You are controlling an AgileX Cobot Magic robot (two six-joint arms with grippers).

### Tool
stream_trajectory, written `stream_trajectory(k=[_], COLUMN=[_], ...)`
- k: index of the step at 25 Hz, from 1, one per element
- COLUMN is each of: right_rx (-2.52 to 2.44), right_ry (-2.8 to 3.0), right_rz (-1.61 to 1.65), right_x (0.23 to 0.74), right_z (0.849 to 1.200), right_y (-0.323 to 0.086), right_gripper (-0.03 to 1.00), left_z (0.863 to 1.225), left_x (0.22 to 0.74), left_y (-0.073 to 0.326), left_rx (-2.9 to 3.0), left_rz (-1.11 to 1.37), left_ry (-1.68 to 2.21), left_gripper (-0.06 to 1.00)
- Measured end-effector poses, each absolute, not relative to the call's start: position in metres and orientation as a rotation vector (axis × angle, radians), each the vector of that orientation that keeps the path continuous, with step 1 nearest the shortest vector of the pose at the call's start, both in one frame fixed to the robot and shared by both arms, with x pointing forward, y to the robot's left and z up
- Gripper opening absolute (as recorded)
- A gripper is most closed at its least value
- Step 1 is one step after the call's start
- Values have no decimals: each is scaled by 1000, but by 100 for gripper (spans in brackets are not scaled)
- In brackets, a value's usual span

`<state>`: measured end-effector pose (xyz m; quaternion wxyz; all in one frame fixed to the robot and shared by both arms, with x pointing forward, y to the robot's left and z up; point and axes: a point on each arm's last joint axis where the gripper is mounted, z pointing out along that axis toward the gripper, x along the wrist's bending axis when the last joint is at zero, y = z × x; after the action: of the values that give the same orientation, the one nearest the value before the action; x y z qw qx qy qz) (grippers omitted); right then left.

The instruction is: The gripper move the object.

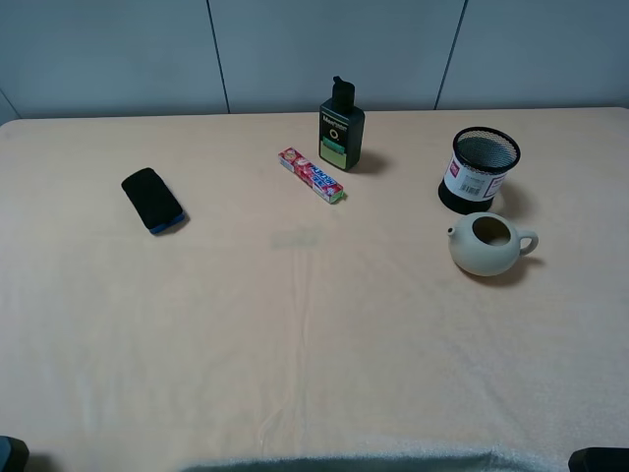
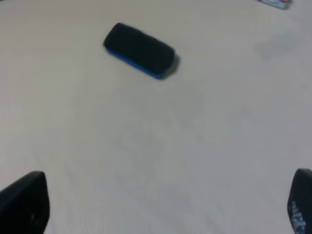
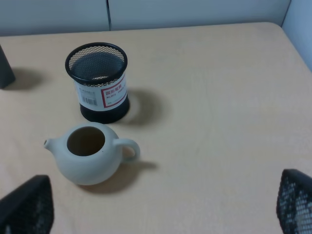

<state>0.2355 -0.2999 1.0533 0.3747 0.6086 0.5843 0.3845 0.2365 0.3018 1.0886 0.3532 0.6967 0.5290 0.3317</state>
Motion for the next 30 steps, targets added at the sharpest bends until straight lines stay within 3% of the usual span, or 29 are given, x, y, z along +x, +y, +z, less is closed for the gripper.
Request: stream_trajectory(k=[10,30], right_rx=[1558,1559], right_ry=[1496,1496], right_rz=[984,984], right_x=[236,235], right_z=[1053,1053], right_y=[-300,-300], right_gripper=[69,69], left_z=[1050,1050], left_x=[237,233], left_y=[294,294], left_rx=[1748,1717], left_rz=[906,942], left_ry=[1398,1369], left_gripper=[99,99])
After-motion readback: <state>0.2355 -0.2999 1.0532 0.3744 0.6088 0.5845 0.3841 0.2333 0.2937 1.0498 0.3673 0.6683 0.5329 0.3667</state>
